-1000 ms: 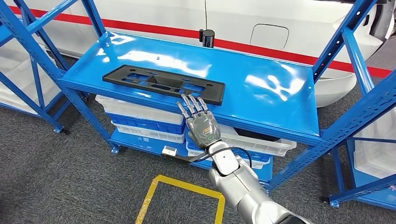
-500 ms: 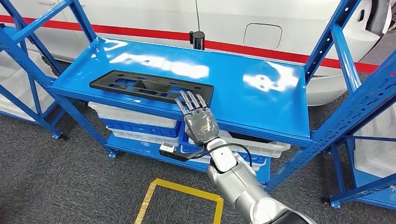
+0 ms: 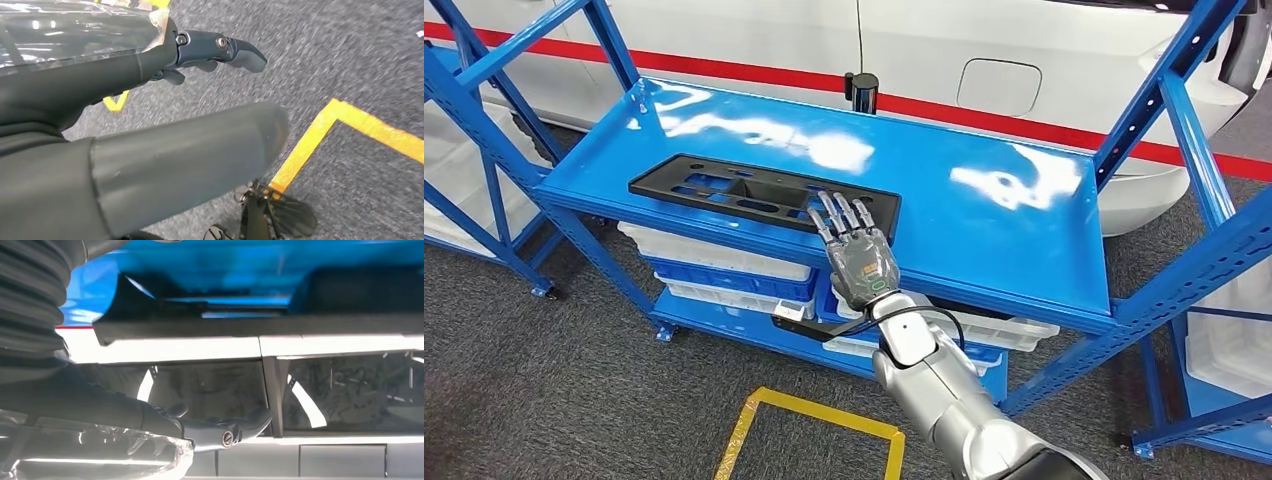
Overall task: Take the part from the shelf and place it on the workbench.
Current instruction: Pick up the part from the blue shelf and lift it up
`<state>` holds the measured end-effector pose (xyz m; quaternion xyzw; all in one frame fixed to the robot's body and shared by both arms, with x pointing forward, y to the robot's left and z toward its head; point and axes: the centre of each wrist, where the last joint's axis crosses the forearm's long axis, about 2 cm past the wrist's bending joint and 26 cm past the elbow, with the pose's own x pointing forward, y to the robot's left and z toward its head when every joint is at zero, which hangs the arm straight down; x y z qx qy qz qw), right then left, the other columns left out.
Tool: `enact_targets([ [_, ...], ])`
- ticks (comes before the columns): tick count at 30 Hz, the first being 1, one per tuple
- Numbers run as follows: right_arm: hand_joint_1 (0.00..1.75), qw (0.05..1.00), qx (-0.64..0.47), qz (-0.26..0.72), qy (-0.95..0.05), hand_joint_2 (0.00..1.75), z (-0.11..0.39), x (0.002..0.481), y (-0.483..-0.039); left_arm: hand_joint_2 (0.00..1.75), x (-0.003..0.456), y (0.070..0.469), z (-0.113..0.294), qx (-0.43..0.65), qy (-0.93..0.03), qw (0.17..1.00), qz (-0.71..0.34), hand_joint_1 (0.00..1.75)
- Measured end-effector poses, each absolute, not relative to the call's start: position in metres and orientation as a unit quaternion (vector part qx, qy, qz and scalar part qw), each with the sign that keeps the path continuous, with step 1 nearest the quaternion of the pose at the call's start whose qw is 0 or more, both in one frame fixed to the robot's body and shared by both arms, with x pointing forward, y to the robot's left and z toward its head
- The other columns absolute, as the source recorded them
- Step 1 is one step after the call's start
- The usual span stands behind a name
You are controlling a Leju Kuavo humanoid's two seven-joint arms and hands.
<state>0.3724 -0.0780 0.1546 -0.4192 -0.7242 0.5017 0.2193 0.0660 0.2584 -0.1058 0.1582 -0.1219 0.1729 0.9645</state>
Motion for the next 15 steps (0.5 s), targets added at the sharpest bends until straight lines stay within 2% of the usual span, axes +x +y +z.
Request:
enact_targets([
  [15, 0.0, 0.228, -0.426, 0.504, -0.716, 1.75, 0.1504, 0.3737, -0.0844, 0.0, 0.0655, 0.258, -0.1059, 0.156, -0.122, 0.966, 0.167, 0.0],
])
